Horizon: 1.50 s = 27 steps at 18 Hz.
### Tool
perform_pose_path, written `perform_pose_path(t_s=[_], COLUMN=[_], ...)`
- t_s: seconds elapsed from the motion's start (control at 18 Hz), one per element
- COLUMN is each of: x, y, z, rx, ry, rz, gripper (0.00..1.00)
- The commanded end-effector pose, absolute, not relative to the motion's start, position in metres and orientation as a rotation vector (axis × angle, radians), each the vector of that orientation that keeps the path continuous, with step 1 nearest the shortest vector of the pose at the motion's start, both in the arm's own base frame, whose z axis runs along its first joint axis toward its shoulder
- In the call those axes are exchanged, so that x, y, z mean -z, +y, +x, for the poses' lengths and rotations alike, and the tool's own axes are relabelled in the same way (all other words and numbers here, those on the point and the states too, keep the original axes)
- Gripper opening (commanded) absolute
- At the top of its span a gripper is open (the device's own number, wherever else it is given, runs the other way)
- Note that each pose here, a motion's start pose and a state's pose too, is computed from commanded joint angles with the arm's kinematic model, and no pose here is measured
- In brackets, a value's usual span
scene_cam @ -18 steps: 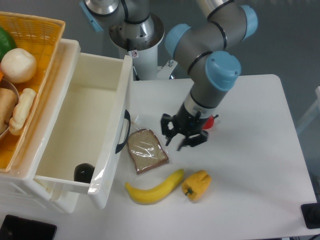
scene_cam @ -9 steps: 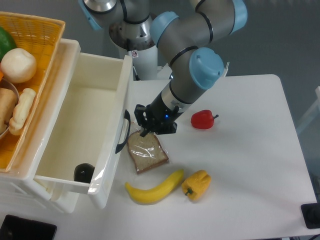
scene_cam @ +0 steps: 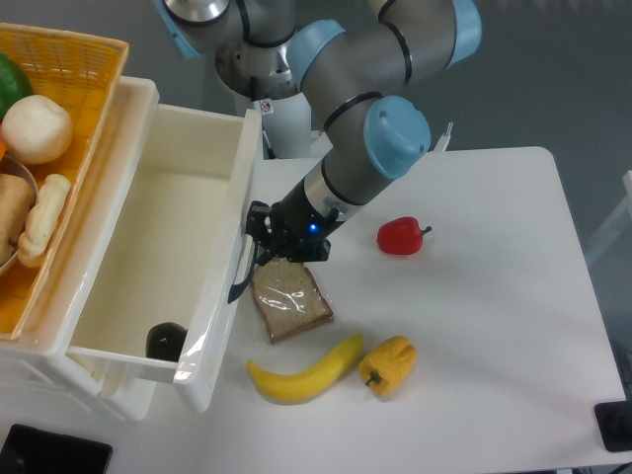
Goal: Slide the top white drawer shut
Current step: 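Push the open white drawer's front with the gripper into the cabinet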
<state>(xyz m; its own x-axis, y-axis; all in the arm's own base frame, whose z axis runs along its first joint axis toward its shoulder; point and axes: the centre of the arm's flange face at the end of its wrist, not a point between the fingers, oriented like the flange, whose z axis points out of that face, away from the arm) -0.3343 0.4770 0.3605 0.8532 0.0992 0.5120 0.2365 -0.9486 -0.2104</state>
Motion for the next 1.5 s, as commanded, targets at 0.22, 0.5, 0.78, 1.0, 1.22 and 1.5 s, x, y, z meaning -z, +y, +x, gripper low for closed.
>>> perform_pose_path(t_s=[0.22,0.5,0.78,1.0,1.22,1.5], x=[-0.366,-0.367,-0.369,-0.37,-0.371,-0.372], y=[0.479,0.489,0.498,0.511,0.522,0.528], z=[-0.328,-0.312,-0.296,-0.274,-0.255,-0.244], rx=[0.755,0.77,0.785,0.802,0.812,0.82], ry=[-0.246,-0.214,-0.207,-0.19,-0.151,-0.153], rz=[-2.751,-2.754,-2.759,-2.77,-2.778,-2.781], gripper=[0.02,0.02,0.02,0.02,0.02,0.02])
